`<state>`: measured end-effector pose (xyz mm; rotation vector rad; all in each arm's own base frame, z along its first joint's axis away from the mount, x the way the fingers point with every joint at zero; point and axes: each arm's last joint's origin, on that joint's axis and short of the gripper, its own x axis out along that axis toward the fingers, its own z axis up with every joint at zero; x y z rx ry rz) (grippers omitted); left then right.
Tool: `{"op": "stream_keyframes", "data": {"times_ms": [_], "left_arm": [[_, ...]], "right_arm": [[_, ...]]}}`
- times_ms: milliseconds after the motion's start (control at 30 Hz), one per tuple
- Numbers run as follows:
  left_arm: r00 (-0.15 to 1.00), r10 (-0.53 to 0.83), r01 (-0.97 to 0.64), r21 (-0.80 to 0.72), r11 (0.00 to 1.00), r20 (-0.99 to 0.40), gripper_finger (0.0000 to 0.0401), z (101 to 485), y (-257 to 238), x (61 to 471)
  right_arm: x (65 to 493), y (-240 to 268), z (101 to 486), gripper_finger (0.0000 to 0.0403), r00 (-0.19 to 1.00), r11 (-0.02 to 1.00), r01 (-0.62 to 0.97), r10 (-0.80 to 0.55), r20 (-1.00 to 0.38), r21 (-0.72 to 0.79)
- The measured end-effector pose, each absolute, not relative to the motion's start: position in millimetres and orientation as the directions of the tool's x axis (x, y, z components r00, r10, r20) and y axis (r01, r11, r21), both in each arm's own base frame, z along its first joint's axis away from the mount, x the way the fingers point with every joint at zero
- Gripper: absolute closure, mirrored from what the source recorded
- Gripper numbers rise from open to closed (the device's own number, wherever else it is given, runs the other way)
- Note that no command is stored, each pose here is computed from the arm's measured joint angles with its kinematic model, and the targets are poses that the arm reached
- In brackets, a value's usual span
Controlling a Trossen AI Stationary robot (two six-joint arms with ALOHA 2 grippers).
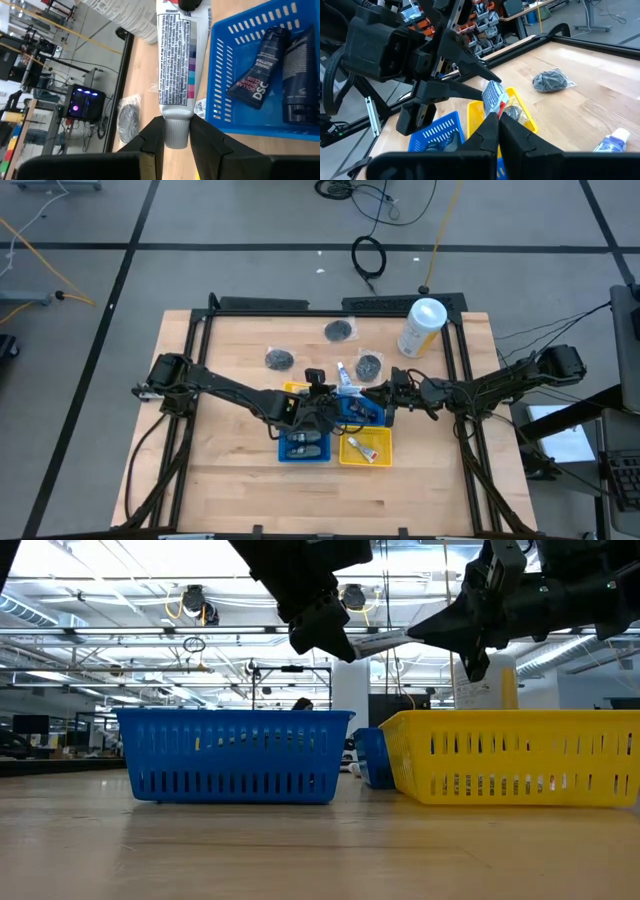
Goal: Pick & Place Travel size toiletries
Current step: Put the white toothpaste into the bottom yellow basket
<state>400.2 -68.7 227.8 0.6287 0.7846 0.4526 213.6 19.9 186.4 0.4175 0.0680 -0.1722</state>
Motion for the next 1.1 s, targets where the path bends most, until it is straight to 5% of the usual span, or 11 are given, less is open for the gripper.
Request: {"op": "stream_keyframes", "data": {"times_ms": [433, 833, 1100], "left_arm": [[0.635, 0.594, -0.154, 0.672, 0.725, -0.495, 0.0314, 229, -74, 399], [0.627, 0.596, -0.163, 0.664, 0.730, -0.502, 0.0172, 231, -74, 396], [0.583, 0.645, -0.172, 0.701, 0.692, -0.494, 0.0140, 229, -72, 392]], "right_arm": [[210, 20, 190, 0.0403, 0.987, 0.911, 0.157, -0.127, -0.102, 0.382], [207, 20, 191, 0.0403, 0.984, 0.912, 0.165, -0.126, -0.128, 0.375], [195, 36, 192, 0.0403, 0.982, 0.924, 0.107, -0.040, -0.187, 0.367]]}}
